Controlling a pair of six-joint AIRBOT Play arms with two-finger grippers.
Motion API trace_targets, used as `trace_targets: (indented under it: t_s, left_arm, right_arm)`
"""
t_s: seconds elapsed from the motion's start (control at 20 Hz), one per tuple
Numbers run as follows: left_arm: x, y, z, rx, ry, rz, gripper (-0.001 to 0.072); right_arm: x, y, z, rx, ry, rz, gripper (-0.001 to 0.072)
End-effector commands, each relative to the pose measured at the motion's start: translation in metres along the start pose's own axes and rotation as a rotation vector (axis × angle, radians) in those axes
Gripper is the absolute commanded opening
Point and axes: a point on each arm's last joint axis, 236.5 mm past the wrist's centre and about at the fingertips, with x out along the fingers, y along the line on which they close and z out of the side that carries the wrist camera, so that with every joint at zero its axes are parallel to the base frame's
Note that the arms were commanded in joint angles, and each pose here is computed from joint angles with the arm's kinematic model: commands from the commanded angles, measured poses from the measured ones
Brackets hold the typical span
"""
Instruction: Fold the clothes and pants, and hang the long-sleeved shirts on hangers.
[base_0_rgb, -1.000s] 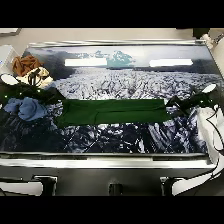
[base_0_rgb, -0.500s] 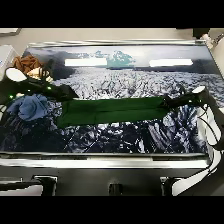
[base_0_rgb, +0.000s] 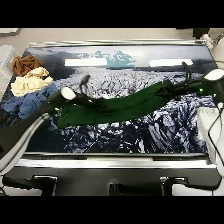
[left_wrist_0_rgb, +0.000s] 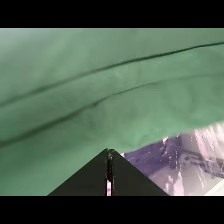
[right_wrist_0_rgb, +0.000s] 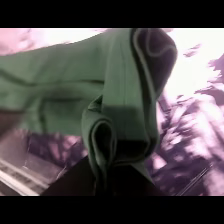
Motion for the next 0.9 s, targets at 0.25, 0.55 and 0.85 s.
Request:
trace_targets:
  t_s: [0.25, 0.55, 0.85]
  left_arm:
    - [0.099, -0.034, -0.018, -0.451, -0.097, -0.091, 0.0031]
    - [0.154, -0.165, -0.053, -0.575, -0.074, -0.32, 0.0031]
    - [0.124, -0.114, -0.02, -0.234, 0.026, -0.271, 0.0026]
  right_arm:
    - [-0.061, 0.129, -0.053, -0.151, -0.096, 0.046, 0.0037]
    - [-0.069, 0.142, -0.059, -0.14, -0.129, 0.037, 0.0037]
    - [-0.031, 0.129, -0.011, -0.069, -0.181, 0.094, 0.0037]
